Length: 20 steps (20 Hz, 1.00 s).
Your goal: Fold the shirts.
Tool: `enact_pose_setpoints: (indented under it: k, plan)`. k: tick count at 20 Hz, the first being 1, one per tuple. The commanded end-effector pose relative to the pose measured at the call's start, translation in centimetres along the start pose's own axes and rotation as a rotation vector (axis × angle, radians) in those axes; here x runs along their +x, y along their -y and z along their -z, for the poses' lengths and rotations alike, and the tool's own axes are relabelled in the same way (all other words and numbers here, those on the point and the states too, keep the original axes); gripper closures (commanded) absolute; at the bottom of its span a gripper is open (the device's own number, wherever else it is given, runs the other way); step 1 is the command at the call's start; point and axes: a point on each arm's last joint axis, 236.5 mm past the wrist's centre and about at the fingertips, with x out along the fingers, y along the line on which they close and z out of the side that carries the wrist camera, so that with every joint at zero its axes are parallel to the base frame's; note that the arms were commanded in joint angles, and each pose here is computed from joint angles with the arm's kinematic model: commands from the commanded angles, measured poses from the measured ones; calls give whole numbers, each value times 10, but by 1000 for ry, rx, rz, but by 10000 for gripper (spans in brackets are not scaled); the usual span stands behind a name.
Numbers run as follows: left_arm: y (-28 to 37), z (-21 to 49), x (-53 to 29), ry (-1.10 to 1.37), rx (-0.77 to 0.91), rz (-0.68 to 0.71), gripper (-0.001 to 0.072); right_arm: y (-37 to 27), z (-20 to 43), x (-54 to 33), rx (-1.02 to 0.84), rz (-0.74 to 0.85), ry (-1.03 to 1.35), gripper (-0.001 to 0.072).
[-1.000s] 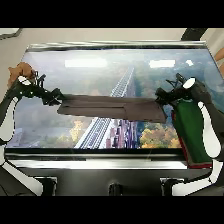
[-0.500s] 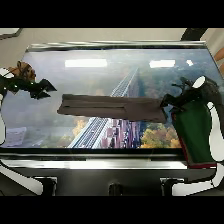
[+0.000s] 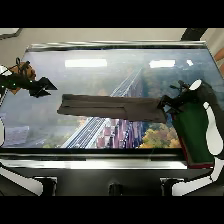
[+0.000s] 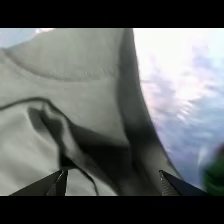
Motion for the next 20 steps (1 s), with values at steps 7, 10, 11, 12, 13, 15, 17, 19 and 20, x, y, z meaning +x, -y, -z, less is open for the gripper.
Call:
enact_pose_setpoints:
  k: [7, 10, 11, 12, 13, 15, 17, 19, 20]
  plan:
    - [13, 6, 5, -25, 37, 10, 85, -5, 11, 28, -9, 53, -56, 73]
    - [25, 12, 11, -47, 59, 17, 85, -16, 13, 28, 13, 7, -64, 404]
    - [29, 16, 13, -61, 67, 19, 85, -19, 14, 28, 30, -6, -66, 572]
    - [33, 20, 15, -77, 76, 22, 85, -26, 14, 27, 39, -32, -69, 661]
    - [36, 24, 16, -93, 83, 24, 85, -34, 15, 25, 39, -64, -73, 661]
    - [45, 31, 20, -118, 100, 29, 133, -56, 15, 11, -3, -145, -54, 662]
    - [64, 40, 27, -145, 124, 58, 418, -80, 12, -17, -27, -212, -2, 662]
    - [109, 60, 44, -192, 179, 160, 602, -101, 19, -50, -52, -266, 28, 663]
    - [134, 77, 56, -228, 228, 215, 662, -110, 28, -65, -79, -277, 28, 665]
